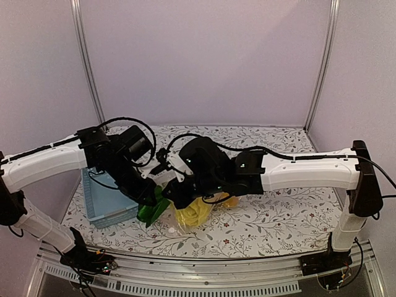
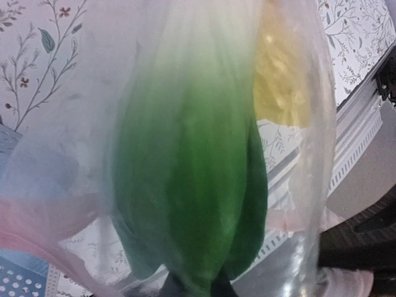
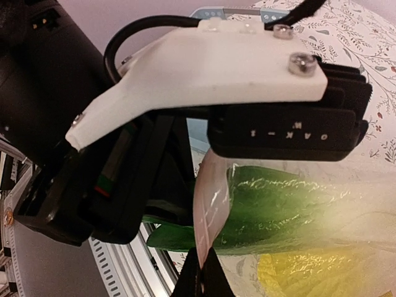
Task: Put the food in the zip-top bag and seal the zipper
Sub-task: Place the fake vegetable at the center of the board.
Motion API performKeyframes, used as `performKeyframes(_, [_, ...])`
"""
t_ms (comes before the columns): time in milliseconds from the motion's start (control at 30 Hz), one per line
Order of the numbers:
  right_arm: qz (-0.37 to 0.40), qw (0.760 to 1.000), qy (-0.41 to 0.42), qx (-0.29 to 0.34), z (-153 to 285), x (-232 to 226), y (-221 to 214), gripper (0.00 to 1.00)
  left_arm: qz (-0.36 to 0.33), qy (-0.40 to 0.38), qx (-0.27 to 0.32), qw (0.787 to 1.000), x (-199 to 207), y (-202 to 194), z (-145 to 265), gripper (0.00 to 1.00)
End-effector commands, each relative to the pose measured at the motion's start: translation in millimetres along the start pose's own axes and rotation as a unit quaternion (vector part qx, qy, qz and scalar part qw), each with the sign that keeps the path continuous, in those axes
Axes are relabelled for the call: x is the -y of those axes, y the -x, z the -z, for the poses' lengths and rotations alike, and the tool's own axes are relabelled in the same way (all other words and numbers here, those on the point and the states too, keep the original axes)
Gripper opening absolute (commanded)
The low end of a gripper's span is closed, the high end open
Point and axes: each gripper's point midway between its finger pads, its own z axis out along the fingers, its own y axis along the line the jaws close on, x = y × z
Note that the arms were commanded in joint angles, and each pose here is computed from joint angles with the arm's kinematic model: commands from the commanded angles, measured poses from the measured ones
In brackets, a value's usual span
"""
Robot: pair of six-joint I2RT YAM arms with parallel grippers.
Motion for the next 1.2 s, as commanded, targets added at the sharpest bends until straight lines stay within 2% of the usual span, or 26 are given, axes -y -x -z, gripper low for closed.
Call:
performKeyframes(0, [0.003, 0.999, 0.035, 0.008, 11, -20, 3, 0.0, -0.049, 0.035, 0.055, 0.997, -9, 33, 8, 0.0])
performKeyframes(100, [0.002, 0.999, 0.032, 0.011, 12, -20, 4, 0.0, -0.06, 0.041, 0.064, 0.995, -10, 42, 4, 0.01])
performKeyframes(367, [-0.074, 0.993, -0.074, 0.046, 17, 26, 13, 0.0, -0.049, 0.033, 0.064, 0.996, -10, 42, -7, 0.19])
performKeyframes(467, [-0.104, 0.989, -0.092, 0.049, 18, 40, 10, 0.0, -0.04, 0.043, 0.075, 0.995, -15, 37, -3, 0.32])
performKeyframes(567, [-0.122, 0.987, -0.098, 0.045, 16, 47, 6, 0.0, -0.033, 0.046, 0.096, 0.994, -17, 35, 8, 0.54])
performKeyframes(700, [-0.129, 0.986, -0.1, 0.041, 14, 52, 4, 0.0, -0.021, 0.042, 0.12, 0.992, -17, 31, 22, 0.74])
performKeyframes(867, [-0.131, 0.985, -0.101, 0.044, 15, 55, 7, 0.0, 0.031, 0.011, 0.126, 0.992, -14, 12, 25, 0.82])
performKeyframes(1067, [-0.132, 0.985, -0.097, 0.045, 14, 54, 8, 0.0, 0.072, -0.042, 0.154, 0.985, -11, -10, 21, 0.99])
performKeyframes(1167, [-0.132, 0.986, -0.093, 0.043, 12, 53, 8, 0.0, 0.073, -0.064, 0.17, 0.981, -9, -16, 16, 0.99])
